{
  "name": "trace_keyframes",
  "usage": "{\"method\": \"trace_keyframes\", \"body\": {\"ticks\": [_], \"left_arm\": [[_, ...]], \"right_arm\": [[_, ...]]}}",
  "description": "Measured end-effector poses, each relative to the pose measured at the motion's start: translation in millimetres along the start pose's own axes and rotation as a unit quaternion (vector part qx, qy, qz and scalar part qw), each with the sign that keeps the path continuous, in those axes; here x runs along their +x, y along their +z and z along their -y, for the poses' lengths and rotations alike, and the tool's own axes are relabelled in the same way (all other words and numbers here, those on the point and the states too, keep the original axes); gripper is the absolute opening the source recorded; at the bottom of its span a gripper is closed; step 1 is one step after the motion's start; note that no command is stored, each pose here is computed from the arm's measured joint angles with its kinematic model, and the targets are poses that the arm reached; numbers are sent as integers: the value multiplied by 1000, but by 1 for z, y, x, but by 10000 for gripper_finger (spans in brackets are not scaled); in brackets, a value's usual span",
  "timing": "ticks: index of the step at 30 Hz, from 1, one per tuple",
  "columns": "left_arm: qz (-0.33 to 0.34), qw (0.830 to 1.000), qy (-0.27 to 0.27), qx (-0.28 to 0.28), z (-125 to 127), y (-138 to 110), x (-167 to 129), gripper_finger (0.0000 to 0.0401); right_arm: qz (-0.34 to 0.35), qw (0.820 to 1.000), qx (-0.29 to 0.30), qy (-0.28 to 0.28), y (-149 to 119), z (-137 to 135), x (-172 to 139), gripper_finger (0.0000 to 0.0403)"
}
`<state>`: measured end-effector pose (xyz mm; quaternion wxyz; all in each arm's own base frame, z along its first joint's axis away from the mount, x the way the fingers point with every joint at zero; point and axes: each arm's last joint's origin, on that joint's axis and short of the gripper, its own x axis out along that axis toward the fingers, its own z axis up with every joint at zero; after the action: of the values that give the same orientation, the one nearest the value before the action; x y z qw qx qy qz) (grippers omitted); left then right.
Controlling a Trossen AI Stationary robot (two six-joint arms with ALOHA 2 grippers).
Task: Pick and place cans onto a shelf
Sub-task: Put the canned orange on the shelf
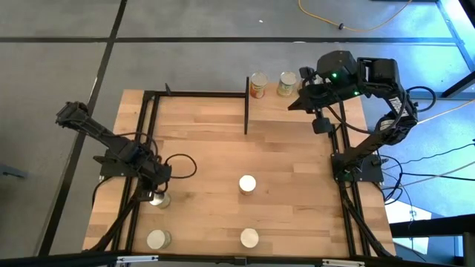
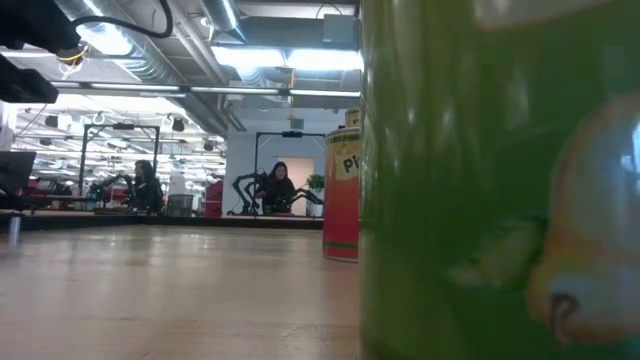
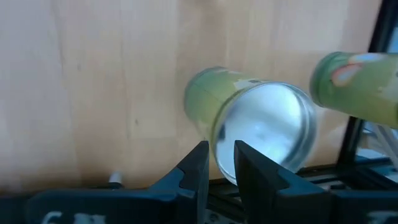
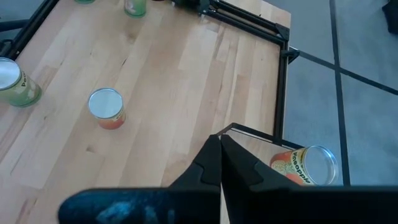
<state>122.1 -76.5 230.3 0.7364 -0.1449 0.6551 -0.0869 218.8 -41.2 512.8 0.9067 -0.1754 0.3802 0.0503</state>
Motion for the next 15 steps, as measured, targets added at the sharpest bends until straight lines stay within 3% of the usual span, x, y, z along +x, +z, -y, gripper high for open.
{"method": "trace_keyframes", "body": {"ticks": [15], "left_arm": [[1, 1000, 9, 0, -3, -1, 9, 69]], "right_arm": [[0, 1000, 0, 0, 0, 0, 0, 0]]}}
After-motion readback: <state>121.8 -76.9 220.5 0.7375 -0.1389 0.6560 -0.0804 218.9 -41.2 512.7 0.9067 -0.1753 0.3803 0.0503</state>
